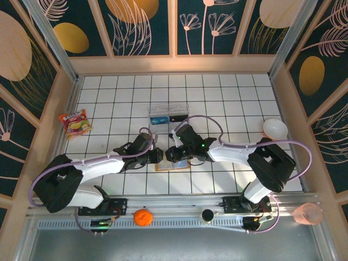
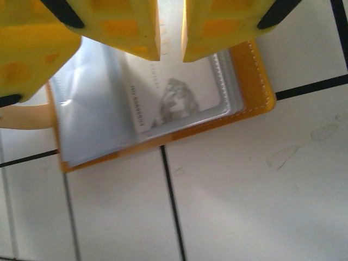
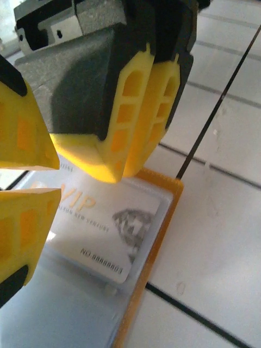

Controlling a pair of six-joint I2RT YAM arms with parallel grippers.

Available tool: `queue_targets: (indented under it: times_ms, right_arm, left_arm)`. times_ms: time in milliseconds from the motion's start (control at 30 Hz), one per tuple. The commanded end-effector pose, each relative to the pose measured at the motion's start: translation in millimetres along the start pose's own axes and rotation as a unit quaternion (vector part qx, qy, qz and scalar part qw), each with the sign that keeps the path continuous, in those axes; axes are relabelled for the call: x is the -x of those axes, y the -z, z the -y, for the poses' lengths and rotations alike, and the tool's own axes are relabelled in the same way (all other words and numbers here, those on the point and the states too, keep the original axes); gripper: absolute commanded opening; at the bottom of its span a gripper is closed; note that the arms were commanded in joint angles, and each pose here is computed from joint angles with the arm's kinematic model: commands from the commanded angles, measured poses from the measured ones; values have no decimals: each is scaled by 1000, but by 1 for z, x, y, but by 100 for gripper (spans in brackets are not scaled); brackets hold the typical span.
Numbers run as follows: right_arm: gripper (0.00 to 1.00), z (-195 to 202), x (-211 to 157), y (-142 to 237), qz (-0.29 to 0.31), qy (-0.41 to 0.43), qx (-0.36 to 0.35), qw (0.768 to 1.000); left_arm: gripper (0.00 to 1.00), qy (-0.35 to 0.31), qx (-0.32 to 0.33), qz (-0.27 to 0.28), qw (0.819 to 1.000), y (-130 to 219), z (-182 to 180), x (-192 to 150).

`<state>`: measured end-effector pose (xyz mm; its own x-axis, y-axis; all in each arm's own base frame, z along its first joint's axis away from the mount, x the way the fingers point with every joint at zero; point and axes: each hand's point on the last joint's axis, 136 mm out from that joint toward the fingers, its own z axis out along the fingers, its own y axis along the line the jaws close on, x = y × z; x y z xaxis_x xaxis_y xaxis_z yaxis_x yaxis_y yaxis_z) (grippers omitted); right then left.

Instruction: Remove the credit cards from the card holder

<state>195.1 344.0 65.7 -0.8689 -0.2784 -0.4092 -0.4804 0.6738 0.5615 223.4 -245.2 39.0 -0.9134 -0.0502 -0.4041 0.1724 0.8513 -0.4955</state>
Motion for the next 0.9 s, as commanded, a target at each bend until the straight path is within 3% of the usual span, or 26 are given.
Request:
queue_targets:
  times_ms: [0,200,300,533,567,733,867]
  right_arm:
    - [16,25,-22,-2,-32,-22,-59,998]
    - [14,66,-59,14,-42,-68,-138,987]
    - [14,82,-68,28,-28,-87,-175,980]
    - [22,60,-26,61,62,-69,-161,983]
    - [23,54,-19,65,74,-64,-152,983]
    - [26,15,-1,57,51,-57,-22,997]
    - [26,-7,0,34,4,-68,49,996]
  left_arm:
    - [12,3,22,-13,1000,-8,-13,-9]
    - [0,-7,22,-26,999,-16,-14,-13]
    - [0,-13,23,-31,999,-19,-14,-15]
    - [0,-24,18,-7,1000,-10,-6,0]
    - [1,-28,15,3,999,-6,-3,5]
    - [29,-42,-23,53,997,20,17,24]
    - [33,-39,-22,49,998,21,10,15]
